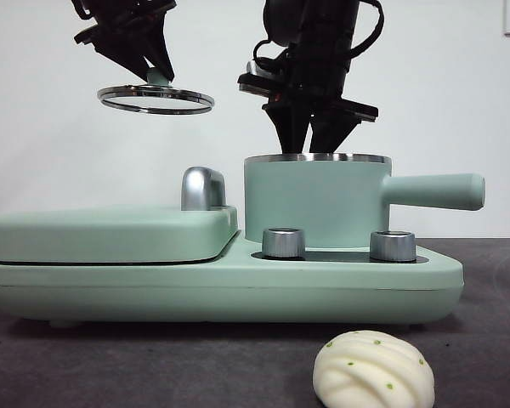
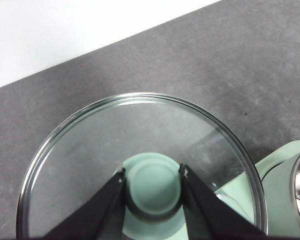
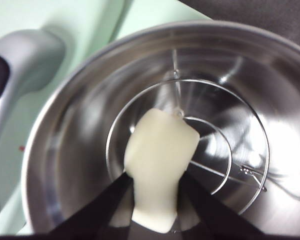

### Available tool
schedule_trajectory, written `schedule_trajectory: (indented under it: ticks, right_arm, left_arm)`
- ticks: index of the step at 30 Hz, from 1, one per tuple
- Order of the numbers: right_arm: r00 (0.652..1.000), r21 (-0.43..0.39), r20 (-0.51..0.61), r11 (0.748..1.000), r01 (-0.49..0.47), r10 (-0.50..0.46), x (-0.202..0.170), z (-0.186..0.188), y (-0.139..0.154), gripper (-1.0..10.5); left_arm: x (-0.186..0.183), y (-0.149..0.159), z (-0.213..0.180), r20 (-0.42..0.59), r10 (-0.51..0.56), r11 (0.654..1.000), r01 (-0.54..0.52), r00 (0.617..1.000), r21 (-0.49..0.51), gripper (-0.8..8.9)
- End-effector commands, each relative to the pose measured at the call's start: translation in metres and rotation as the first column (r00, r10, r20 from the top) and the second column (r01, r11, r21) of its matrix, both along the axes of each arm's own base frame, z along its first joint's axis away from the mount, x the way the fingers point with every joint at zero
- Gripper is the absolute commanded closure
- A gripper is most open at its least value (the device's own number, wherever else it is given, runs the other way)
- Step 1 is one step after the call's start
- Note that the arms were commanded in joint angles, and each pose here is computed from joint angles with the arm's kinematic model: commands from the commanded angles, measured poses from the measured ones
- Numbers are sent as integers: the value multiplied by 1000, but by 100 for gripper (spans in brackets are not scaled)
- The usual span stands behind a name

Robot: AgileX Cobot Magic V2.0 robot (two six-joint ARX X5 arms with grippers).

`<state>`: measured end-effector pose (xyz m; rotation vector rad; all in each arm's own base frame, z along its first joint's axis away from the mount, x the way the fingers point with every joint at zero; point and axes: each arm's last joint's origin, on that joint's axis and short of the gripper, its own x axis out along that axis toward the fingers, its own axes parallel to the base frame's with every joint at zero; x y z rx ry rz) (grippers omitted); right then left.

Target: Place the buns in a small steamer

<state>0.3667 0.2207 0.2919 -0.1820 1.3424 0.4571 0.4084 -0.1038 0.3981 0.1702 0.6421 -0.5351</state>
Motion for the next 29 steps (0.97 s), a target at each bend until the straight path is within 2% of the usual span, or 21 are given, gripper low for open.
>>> schedule_trajectory:
  ticks: [1, 5, 8, 13, 17, 19, 24, 29]
  right_arm:
    - [1000, 4, 6, 1000, -21, 21, 5, -4, 6, 818]
    - [999, 37, -13, 999, -29, 29, 4, -4, 6, 745]
    - [1000, 37, -12, 999, -28, 29, 5, -4, 6, 566]
    - [1000, 33, 11, 999, -23, 23, 5, -2, 6, 554]
    - [999, 52, 48, 998, -22, 19, 0, 25, 3, 536]
    - [998, 57, 65, 998, -22, 18, -8, 48, -2, 503]
    - [982, 111, 190, 994, -22, 1, -50, 105, -22, 456]
    - [981, 128, 193, 991, -27, 2, -97, 123, -41, 446]
  left_arm:
    - [-3, 0, 17, 66, -1, 1000, 3, 998, -21, 789]
    - [-3, 0, 17, 63, -1, 1000, 2, 998, -21, 789]
    - [-3, 0, 16, 63, -1, 1000, 2, 998, -21, 789]
    - [-4, 0, 16, 61, -1, 1000, 2, 998, -20, 789]
    - [-4, 0, 16, 58, -1, 1000, 2, 998, -19, 789]
    - [-4, 0, 16, 58, -1, 1000, 2, 998, -19, 789]
    - [-4, 0, 15, 47, -2, 1000, 3, 999, -17, 789]
    - [-4, 0, 15, 46, -2, 1000, 2, 999, -17, 789]
